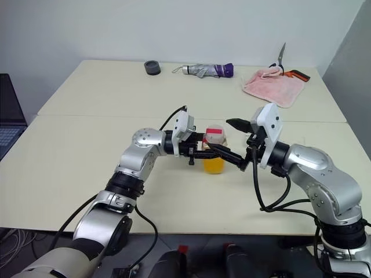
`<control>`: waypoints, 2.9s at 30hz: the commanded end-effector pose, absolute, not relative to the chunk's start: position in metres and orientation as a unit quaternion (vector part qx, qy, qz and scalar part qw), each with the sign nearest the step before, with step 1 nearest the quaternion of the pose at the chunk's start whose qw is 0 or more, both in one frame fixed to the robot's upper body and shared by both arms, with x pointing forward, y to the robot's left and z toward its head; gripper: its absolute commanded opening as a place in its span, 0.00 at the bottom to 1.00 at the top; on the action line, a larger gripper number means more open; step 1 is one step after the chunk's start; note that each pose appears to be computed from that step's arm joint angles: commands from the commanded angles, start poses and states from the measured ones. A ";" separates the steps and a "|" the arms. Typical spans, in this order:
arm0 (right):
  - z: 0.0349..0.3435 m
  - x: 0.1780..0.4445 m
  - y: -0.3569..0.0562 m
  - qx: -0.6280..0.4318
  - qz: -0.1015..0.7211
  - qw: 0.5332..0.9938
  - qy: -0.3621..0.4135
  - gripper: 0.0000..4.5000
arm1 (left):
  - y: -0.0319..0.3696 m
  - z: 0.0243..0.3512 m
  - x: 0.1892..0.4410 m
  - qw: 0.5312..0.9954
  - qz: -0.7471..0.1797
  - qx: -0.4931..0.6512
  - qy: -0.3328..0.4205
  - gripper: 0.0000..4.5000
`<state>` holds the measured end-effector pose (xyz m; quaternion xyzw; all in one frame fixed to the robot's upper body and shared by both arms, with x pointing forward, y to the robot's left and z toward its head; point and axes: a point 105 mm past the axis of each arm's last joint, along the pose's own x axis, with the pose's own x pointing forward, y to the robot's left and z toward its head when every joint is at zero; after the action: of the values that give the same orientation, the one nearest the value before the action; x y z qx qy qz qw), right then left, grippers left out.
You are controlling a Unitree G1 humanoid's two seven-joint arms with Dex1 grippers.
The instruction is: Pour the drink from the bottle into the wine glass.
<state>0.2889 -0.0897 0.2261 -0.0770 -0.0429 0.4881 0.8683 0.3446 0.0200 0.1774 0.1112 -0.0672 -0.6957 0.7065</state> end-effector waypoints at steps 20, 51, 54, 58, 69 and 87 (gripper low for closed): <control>0.235 0.293 -0.071 -0.090 0.514 0.850 -0.073 0.41 | 0.017 0.191 0.338 0.695 -0.701 0.123 -0.100 0.40; 0.105 0.284 -0.243 -0.082 0.170 0.977 0.094 0.39 | 0.029 0.193 0.344 0.719 -0.678 0.115 -0.099 0.39; 0.089 0.282 -0.247 -0.070 0.154 0.979 0.112 0.55 | 0.030 0.195 0.345 0.722 -0.675 0.115 -0.100 0.39; 0.090 0.280 -0.243 -0.045 0.166 0.979 0.106 0.85 | 0.036 0.195 0.347 0.729 -0.668 0.114 -0.099 0.39; 0.178 0.270 -0.154 -0.083 0.388 0.918 0.019 1.00 | 0.104 0.215 0.387 0.853 -0.504 0.077 -0.110 0.39; 0.207 0.326 0.011 -0.123 0.544 0.830 -0.029 1.00 | 0.259 0.209 0.426 0.989 -0.088 0.073 -0.094 0.39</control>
<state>0.3254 0.0081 0.1976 -0.1113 -0.0057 0.5435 0.8320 0.4269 0.2499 0.1889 0.0624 -0.0601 -0.1112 0.9900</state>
